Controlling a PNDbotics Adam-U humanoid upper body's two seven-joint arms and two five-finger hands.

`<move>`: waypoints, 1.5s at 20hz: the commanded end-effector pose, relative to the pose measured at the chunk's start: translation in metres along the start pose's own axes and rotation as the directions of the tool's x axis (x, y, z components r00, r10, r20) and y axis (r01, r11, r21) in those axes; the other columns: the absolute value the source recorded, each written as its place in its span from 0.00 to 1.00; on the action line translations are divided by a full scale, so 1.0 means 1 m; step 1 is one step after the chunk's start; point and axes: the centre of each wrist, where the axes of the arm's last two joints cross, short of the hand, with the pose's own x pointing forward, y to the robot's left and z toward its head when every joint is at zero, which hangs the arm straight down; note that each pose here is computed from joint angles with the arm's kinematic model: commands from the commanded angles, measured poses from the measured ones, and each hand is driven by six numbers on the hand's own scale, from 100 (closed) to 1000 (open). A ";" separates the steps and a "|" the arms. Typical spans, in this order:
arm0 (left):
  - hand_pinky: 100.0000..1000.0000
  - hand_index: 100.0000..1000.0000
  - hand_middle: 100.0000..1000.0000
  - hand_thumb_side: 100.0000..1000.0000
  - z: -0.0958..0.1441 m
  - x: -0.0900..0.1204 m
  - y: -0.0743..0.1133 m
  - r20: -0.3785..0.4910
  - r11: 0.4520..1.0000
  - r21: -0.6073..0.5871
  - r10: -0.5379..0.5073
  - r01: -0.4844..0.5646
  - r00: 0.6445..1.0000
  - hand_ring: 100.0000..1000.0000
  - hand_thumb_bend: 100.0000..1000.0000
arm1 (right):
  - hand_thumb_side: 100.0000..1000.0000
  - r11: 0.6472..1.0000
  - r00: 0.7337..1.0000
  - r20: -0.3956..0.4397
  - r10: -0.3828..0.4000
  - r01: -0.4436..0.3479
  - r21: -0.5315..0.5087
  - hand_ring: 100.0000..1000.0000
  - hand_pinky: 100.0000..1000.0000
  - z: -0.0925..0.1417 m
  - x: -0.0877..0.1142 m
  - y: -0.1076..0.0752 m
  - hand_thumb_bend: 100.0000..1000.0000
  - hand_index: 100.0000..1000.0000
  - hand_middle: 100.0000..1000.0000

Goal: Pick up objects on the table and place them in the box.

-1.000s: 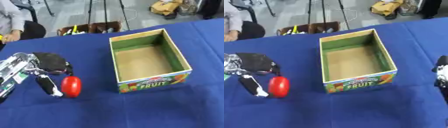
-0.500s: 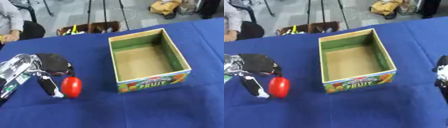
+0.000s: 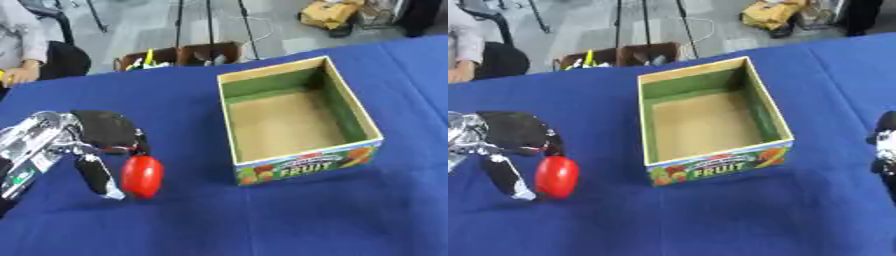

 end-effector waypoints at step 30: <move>0.00 0.45 0.29 0.58 0.109 -0.047 0.031 -0.036 0.871 0.429 0.281 -0.239 0.959 0.23 0.00 | 0.69 1.000 0.999 0.043 0.009 -0.008 -0.025 0.00 0.14 -0.006 0.008 -0.004 0.05 0.37 0.14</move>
